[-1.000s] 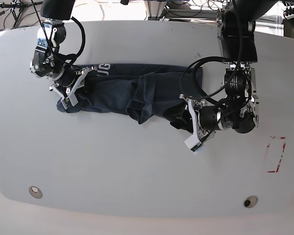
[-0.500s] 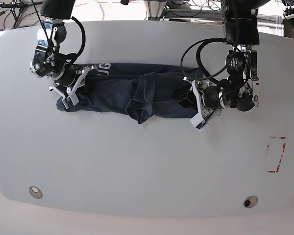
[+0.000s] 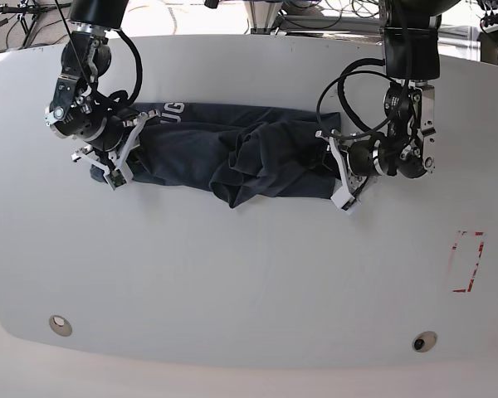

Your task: Fold the T-shirt properly

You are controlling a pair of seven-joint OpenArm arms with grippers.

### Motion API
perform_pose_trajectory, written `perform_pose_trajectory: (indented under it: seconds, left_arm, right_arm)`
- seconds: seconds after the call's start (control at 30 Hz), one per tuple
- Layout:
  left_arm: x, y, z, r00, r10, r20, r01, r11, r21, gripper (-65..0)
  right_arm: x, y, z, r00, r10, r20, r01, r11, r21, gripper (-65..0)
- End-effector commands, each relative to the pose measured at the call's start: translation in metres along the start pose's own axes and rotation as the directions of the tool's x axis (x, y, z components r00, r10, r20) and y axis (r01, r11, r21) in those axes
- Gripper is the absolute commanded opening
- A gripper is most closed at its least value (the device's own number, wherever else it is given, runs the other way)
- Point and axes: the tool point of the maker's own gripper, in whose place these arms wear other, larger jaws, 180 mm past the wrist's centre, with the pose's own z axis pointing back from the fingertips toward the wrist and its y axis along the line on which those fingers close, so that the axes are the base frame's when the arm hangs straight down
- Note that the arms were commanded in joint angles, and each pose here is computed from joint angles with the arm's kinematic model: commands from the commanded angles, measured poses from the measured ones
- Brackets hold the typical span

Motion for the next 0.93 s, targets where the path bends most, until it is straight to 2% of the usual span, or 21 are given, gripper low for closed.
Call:
perform_pose_trajectory:
  seconds: [0.0,0.27,0.9]
  left_arm:
    - [-0.019,0.014,0.006,0.996,-0.001,-0.092,0.006,0.999,0.053,-46.0]
    - [-0.022,0.016,0.007,0.996,0.005,-0.093,0.000,0.998,0.057,-46.0]
    - [-0.022,0.017,0.007,0.995,0.006,-0.096,0.000,0.998,0.060,-46.0]
  right_arm:
    - [0.025,-0.001,0.015,0.997,0.043,0.065,-0.041,0.999,-0.026,-55.8]
    - [0.037,0.009,0.026,0.995,0.063,0.077,-0.060,0.997,-0.042,-56.0]
    - [0.038,0.011,0.025,0.995,0.059,0.082,-0.056,0.998,-0.038,-56.1]
